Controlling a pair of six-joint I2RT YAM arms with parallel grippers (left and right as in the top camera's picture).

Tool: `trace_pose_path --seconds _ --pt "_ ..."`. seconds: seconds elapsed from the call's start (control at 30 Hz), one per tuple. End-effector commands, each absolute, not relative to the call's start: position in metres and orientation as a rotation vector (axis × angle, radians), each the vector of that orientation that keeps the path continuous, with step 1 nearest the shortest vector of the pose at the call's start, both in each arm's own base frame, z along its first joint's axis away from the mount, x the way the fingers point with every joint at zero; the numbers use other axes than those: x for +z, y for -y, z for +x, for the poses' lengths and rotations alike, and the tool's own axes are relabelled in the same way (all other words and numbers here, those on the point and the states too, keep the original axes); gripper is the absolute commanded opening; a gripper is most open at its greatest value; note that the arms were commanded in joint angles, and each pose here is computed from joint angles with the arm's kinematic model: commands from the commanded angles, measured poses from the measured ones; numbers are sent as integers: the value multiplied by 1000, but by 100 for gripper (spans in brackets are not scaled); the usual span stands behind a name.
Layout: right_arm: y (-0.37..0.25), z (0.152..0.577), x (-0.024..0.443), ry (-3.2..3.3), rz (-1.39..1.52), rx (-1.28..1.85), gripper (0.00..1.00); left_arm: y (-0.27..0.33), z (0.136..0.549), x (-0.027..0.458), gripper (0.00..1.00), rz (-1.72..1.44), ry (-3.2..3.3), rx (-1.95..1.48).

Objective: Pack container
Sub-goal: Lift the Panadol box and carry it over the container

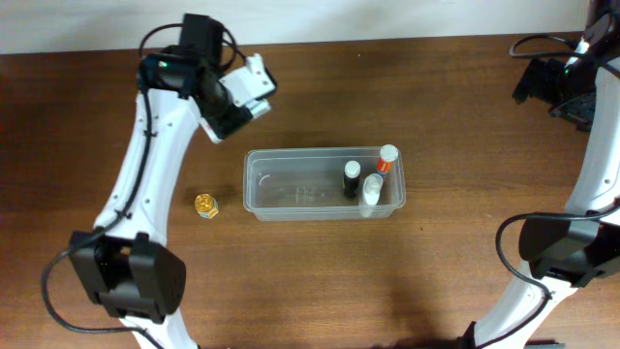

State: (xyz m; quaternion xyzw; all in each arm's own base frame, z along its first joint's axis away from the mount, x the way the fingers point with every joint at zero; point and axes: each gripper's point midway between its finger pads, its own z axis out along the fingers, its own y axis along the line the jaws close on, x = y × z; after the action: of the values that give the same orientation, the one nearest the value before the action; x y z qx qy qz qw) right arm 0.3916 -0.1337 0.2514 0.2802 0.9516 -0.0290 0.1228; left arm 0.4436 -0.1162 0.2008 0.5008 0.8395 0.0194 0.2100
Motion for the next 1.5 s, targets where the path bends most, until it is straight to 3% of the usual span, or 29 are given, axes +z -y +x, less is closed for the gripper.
trace_pose_path --seconds 0.0,0.3,0.87,1.47 --pt "135 386 266 -2741 812 -102 98 146 431 223 47 1446 -2233 -22" --pt "134 386 266 -2742 812 -102 98 188 406 218 48 1618 -2149 -88" --pt "134 386 266 -2742 812 -102 98 192 371 186 48 1879 -2098 -207" --pt "134 386 266 -2742 812 -102 98 193 374 123 49 1889 -2107 -215"
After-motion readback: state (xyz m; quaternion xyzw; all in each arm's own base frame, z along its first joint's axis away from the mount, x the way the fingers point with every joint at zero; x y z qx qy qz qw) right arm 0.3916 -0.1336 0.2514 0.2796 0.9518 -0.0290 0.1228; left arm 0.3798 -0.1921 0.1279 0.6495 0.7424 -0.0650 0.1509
